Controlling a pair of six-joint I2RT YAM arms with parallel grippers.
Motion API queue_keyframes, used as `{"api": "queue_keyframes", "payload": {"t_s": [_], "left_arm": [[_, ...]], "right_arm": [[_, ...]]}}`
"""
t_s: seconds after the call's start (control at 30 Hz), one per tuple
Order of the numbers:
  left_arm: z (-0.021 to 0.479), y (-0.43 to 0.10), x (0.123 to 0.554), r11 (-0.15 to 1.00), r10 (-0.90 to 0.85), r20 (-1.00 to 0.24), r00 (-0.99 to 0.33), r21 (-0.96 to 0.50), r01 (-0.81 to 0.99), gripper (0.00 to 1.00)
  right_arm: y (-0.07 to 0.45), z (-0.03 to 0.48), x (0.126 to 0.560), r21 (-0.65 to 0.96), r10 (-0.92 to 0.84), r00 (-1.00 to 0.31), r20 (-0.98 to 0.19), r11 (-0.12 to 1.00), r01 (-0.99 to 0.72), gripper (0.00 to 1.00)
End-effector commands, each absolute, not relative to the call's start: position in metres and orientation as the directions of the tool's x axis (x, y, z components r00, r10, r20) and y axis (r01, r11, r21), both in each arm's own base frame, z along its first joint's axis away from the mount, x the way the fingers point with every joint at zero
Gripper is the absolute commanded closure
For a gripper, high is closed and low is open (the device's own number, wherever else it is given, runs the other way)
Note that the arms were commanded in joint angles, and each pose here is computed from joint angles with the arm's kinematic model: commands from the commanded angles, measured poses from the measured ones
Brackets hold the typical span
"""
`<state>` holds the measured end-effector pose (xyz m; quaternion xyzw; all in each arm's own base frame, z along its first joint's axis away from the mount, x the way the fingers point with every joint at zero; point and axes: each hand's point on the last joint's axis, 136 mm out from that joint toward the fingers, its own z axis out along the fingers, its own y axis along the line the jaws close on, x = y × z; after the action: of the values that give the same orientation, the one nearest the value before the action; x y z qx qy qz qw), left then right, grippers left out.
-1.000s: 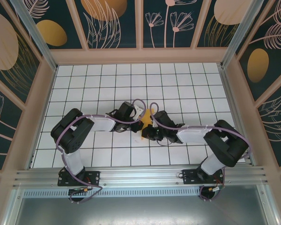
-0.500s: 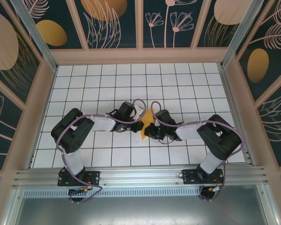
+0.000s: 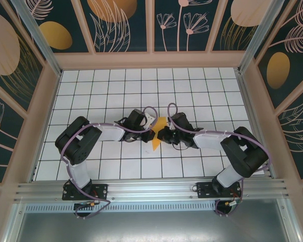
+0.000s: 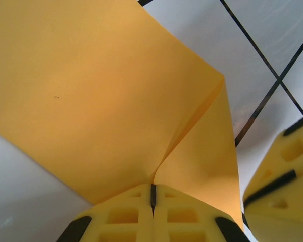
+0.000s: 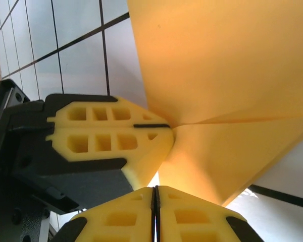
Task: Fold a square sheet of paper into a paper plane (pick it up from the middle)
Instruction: Third fold the triangle at the center of the table.
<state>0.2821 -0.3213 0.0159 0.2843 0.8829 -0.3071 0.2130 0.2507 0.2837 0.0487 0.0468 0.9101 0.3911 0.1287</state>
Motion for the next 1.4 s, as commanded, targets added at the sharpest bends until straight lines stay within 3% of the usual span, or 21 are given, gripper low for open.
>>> {"api": "queue_keyframes", "payload": {"t_s": [0.0,0.27,0.57,0.93,1.2,1.37], "left_arm": [[-0.009,-0.311,0.264,0.662,0.426,-0.457,-0.781,-0.43,0.614,0.97],[-0.01,-0.31,0.264,0.665,0.429,-0.454,-0.781,-0.426,0.613,0.97],[-0.011,-0.309,0.265,0.669,0.431,-0.451,-0.782,-0.421,0.612,0.97],[-0.015,-0.309,0.264,0.667,0.438,-0.443,-0.782,-0.423,0.613,0.97],[-0.016,-0.307,0.263,0.674,0.44,-0.439,-0.783,-0.415,0.611,0.97],[-0.017,-0.308,0.264,0.672,0.441,-0.439,-0.783,-0.417,0.612,0.97]], "right_arm": [[0.291,0.045,0.254,0.734,0.154,-0.967,-0.205,0.678,-0.047,0.87],[0.267,-0.001,0.25,0.645,0.183,-0.972,-0.145,0.763,0.048,0.87],[0.281,0.049,0.27,0.717,0.182,-0.958,-0.223,0.696,-0.035,0.87],[0.259,0.004,0.278,0.674,0.217,-0.964,-0.154,0.737,0.058,0.87],[0.262,0.043,0.293,0.709,0.226,-0.946,-0.232,0.705,-0.006,0.87],[0.251,0.028,0.298,0.707,0.245,-0.947,-0.208,0.706,0.028,0.87]]}}
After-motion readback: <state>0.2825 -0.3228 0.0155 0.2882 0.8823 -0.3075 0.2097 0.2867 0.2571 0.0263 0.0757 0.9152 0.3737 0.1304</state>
